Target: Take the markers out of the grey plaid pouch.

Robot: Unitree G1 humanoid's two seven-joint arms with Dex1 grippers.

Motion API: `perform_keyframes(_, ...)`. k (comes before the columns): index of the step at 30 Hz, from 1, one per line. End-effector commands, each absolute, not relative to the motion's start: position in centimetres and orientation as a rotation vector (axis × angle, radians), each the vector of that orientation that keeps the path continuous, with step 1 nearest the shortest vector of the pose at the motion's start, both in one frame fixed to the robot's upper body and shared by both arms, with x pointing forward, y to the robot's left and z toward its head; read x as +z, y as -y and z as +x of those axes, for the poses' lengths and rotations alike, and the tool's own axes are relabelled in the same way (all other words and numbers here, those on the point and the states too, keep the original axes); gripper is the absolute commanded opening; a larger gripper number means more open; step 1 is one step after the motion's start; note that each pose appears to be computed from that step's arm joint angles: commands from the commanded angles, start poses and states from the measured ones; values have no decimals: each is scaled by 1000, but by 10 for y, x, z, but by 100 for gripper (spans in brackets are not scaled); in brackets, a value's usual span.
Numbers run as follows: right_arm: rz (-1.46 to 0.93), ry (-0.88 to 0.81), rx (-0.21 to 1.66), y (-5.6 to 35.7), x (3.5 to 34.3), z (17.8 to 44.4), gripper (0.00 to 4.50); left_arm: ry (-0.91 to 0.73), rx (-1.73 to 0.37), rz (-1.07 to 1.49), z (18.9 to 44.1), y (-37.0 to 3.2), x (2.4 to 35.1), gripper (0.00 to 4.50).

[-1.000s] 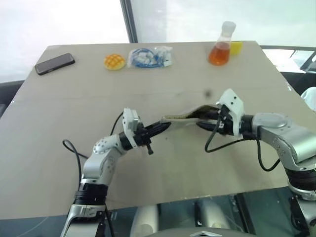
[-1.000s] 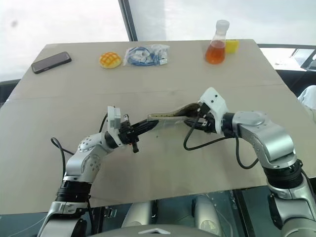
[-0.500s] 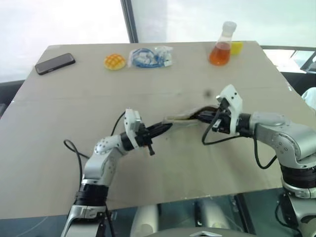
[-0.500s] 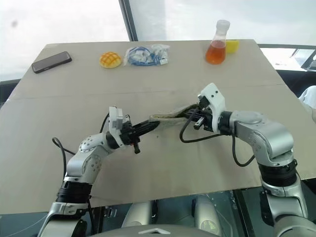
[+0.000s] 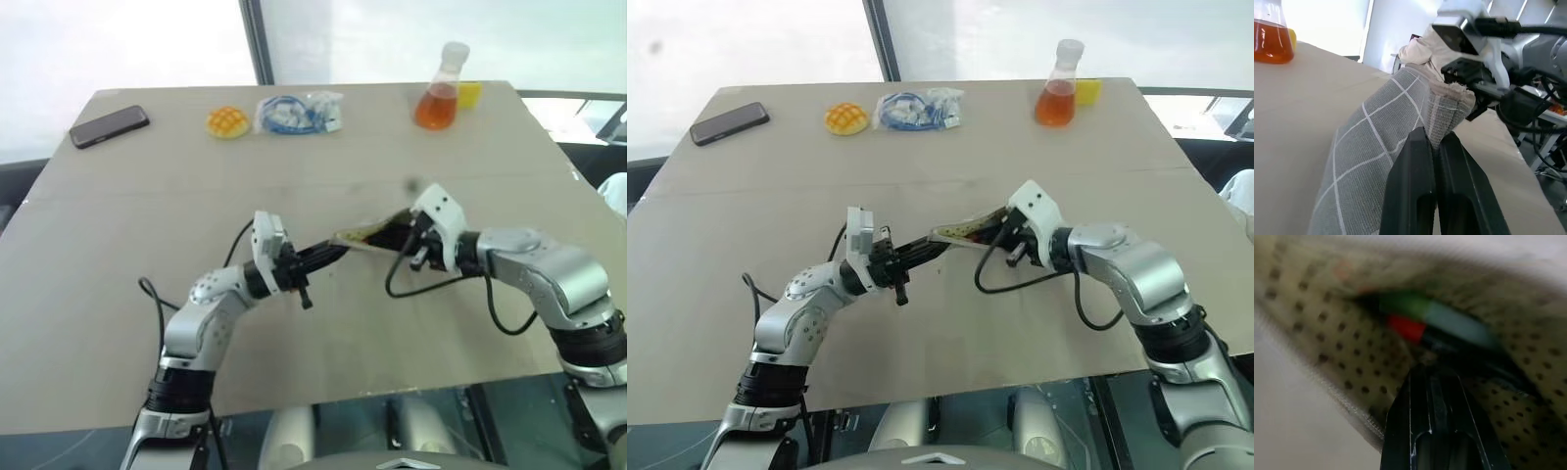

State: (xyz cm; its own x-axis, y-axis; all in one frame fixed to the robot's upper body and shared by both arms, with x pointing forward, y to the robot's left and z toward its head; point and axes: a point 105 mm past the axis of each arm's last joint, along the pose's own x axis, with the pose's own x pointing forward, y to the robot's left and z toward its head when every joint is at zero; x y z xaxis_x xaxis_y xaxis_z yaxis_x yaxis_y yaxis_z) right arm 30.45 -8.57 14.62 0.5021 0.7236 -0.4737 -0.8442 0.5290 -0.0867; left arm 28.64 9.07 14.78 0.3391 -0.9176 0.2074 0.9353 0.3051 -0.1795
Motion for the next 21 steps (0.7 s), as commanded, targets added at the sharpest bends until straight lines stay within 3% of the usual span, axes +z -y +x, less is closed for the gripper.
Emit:
perform_keyframes(1,-426,-356,1078,87,166,278,4,61,-1349,-527,272,-89,174,0)
perform_keyframes(6,-558,-386,1085,97,172,266,4,-56,-1371,-607,264,-91,160,0)
perform_keyframes(13,-707,-423,1070,90,134,274,4,-86,-1281,-435,270,-90,115,0)
perform_keyframes(15,-702,-416,1075,86,129,275,54,-77,-1278,-412,269,-90,109,0)
perform_keyframes(16,-704,-404,1071,84,130,275,58,-69,-1276,-407,269,-91,108,0)
perform_keyframes(17,-704,-390,1057,84,130,277,125,-62,-1273,-405,270,-92,108,0)
perform_keyframes(18,-694,-385,1033,84,131,280,143,-56,-1267,-404,270,-94,108,0)
perform_keyframes(21,-716,-369,1018,84,131,282,143,-38,-1259,-403,272,-98,107,0)
